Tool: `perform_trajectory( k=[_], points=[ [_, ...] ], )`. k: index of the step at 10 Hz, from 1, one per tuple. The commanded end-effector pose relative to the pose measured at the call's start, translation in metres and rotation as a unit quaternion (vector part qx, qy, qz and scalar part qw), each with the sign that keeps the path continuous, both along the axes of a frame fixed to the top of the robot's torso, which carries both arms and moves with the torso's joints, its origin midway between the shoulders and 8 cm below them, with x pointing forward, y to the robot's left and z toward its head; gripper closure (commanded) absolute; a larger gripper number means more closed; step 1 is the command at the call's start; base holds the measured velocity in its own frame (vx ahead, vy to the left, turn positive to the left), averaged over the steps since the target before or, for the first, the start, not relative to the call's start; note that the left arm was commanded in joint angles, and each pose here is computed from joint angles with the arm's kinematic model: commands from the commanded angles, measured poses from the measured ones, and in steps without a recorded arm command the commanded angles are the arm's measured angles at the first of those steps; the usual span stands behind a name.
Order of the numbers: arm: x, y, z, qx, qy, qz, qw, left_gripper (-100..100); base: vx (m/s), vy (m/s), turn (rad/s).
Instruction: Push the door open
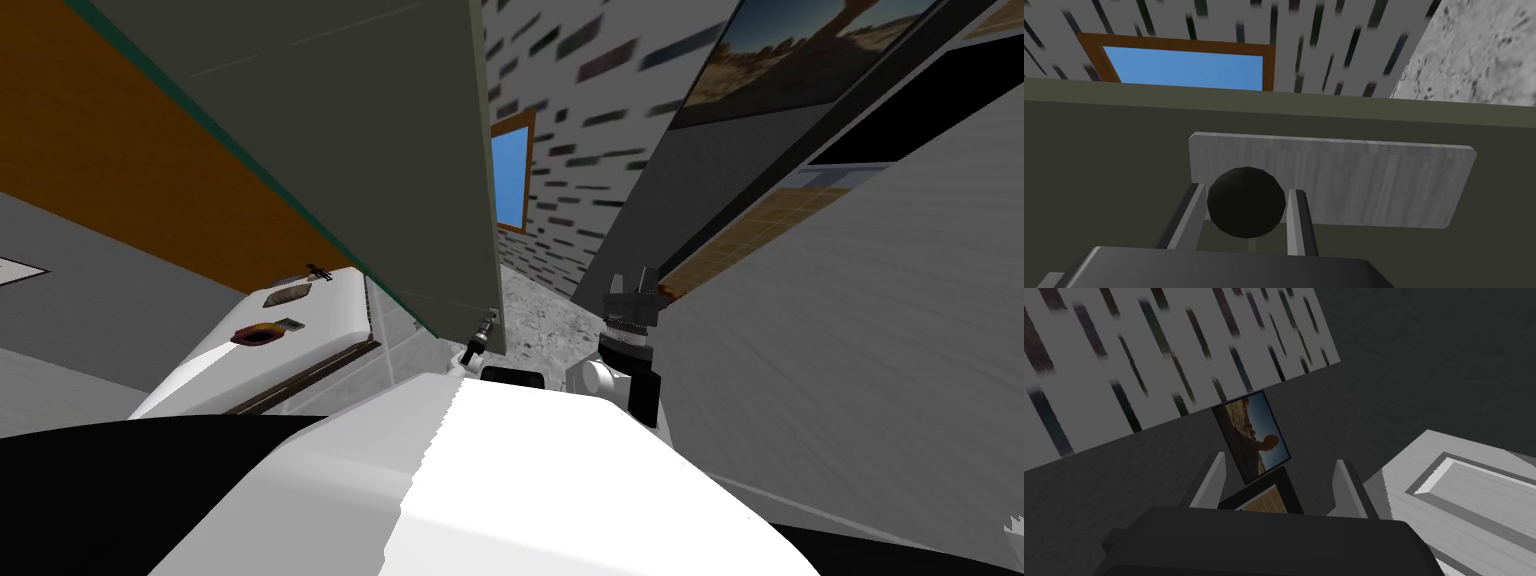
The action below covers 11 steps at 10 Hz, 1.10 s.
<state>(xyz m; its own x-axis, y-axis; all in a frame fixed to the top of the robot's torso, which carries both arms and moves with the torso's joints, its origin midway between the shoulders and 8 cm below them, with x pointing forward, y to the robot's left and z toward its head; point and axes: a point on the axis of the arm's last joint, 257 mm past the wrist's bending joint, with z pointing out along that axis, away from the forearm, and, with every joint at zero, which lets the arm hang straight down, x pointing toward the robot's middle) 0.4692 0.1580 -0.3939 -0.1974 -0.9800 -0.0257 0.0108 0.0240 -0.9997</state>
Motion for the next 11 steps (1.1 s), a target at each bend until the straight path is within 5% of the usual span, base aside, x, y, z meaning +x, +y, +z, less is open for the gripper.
perform_trajectory(
  k=[1,6,7,11],
  points=[
    [0.001,0.001,0.002,-0.001,-0.002,0.001,1.0,100,0.0,0.0,0.0],
    [0.002,0.03,-0.001,0.005,0.002,0.022,0.9997,100,0.192,-0.014,0.064],
    [0.002,0.028,-0.005,0.014,0.003,0.021,0.9997,-100,-0.051,0.072,0.151],
    [0.005,0.015,-0.002,0.015,0.003,0.023,0.9996,-100,-0.17,0.064,0.084]
  ],
)
